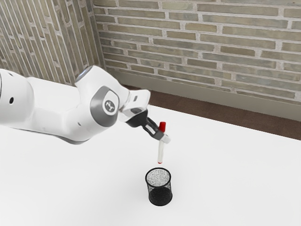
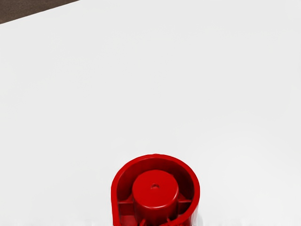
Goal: Put the marker into the pen holder.
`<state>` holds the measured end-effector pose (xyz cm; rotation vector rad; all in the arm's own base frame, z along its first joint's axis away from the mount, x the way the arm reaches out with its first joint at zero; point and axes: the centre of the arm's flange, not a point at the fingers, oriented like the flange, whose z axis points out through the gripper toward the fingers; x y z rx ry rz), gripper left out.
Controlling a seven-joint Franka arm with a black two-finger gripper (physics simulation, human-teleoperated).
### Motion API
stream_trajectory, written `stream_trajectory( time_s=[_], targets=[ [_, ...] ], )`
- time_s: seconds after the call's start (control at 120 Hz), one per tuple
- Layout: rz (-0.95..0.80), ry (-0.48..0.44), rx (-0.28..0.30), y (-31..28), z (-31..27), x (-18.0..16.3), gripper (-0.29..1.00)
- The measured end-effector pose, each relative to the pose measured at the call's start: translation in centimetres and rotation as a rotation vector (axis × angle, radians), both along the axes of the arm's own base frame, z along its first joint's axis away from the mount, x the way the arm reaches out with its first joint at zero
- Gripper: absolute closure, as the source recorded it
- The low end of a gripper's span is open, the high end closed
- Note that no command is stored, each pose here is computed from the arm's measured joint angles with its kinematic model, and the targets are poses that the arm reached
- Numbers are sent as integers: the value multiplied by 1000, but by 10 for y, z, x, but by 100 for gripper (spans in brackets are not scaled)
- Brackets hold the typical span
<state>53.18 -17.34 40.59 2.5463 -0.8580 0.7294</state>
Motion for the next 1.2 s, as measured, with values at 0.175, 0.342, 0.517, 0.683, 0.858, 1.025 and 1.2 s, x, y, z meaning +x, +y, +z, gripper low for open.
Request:
stream_trajectory(
  time_s=[0.175,0.342,0.517,0.683,0.858,1.025,1.2],
  targets=[
    [-22,-10,18,-7,-7,-7,76],
    [-42,-1,39,-15,-22,-15,76],
    [-55,26,73,-22,-48,-17,76],
    [-48,28,78,-14,-50,-11,45],
    [-61,28,80,-14,-50,-10,20],
    [-71,21,83,-16,-48,-8,9],
    [-183,-132,124,-21,76,39,4]
  ],
)
